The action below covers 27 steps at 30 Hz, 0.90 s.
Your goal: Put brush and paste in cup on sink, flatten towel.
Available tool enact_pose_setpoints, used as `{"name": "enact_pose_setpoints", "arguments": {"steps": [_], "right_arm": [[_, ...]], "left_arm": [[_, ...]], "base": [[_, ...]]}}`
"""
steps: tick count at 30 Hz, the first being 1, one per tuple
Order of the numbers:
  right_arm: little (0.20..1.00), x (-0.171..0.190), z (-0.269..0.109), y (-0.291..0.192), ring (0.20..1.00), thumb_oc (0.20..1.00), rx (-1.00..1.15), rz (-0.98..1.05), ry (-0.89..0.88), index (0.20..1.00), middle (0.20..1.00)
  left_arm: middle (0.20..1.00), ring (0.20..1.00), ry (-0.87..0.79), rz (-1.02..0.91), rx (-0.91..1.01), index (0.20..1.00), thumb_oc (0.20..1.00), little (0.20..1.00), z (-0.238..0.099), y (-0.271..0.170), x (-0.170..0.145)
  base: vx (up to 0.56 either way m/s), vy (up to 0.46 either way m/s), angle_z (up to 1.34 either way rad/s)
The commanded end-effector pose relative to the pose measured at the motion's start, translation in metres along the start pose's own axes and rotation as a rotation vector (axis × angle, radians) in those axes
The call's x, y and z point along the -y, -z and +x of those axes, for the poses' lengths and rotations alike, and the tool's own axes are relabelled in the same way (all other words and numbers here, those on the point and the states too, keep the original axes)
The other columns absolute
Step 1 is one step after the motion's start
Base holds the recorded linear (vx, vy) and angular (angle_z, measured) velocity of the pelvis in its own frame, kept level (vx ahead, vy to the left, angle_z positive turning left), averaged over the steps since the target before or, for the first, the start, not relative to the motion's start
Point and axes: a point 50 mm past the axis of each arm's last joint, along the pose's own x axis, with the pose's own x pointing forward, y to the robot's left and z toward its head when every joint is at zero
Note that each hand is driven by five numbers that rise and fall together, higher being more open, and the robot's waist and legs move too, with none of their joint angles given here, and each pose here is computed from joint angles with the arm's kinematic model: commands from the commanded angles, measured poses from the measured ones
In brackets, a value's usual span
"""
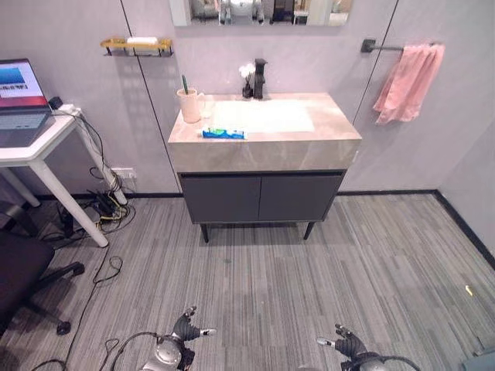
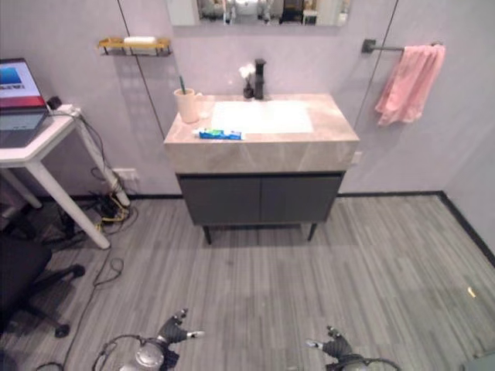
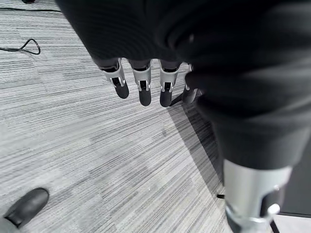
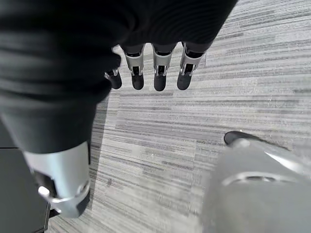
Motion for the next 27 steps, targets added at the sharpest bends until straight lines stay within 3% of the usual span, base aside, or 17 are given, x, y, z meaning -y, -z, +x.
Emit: {"name": "enact_pose_setpoints", "arguments": {"steps": [1, 11, 20, 27], "right_arm": [[1.000, -0.008, 0.007, -0.037, 1.000, 1.000, 0.127, 0.023, -0.042, 1.000, 1.000], [1.000, -0.017, 0.006, -0.051, 1.000, 1.000, 0.188, -0.095, -0.110, 1.000, 1.000], [1.000, 0.000, -0.001, -0.058, 1.000, 1.000, 0.250, -0.218, -0.114, 1.000, 1.000], [1.000, 0.012, -0.004, -0.053, 1.000, 1.000, 0.235, -0.266, -0.071, 1.000, 1.000]], "left_arm": [[1.000, 1.000, -0.038, 0.030, 0.057, 1.000, 1.000, 1.000, 0.004, -0.014, -0.019], [1.000, 1.000, -0.052, 0.003, 0.008, 1.000, 1.000, 1.000, 0.004, -0.005, -0.022], [1.000, 1.000, -0.089, -0.069, -0.017, 1.000, 1.000, 1.000, 0.003, -0.001, -0.027], [1.000, 1.000, -0.104, -0.084, 0.074, 1.000, 1.000, 1.000, 0.011, -0.030, -0.031]], "base": [[0.12, 0.112, 0.00], [0.21, -0.038, 0.01], [0.30, -0.186, 0.19], [0.27, -0.243, 0.31]]}}
